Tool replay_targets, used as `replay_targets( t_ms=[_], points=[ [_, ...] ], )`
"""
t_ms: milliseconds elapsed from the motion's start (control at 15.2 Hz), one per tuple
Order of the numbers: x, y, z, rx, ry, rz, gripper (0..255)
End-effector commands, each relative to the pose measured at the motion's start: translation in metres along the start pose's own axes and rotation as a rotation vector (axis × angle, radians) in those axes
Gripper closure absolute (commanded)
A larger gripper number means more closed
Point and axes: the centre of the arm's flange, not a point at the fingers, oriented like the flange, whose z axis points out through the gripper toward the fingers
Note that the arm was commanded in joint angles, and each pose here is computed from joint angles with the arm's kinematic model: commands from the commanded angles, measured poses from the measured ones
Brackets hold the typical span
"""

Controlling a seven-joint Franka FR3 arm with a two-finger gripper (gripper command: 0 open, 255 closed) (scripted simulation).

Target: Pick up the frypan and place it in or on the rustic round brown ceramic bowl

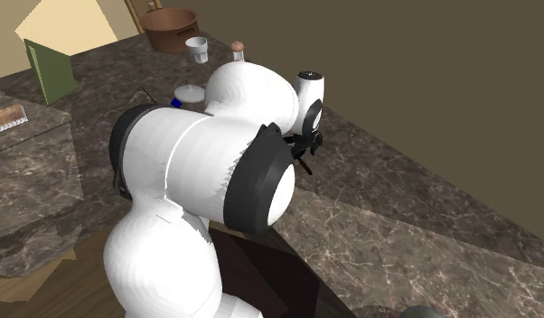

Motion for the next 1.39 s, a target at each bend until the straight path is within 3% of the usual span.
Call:
replay_targets(
  t_ms=[0,198,726,792,1320],
  points=[
    [0.001,0.000,0.013,0.000,0.000,-0.002,0],
    [0.001,0.000,0.032,0.000,0.000,-0.002,0],
    [0.001,0.000,0.032,0.000,0.000,-0.002,0],
    [0.001,0.000,0.032,0.000,0.000,-0.002,255],
    [0.001,0.000,0.032,0.000,0.000,-0.002,255]
  ],
)
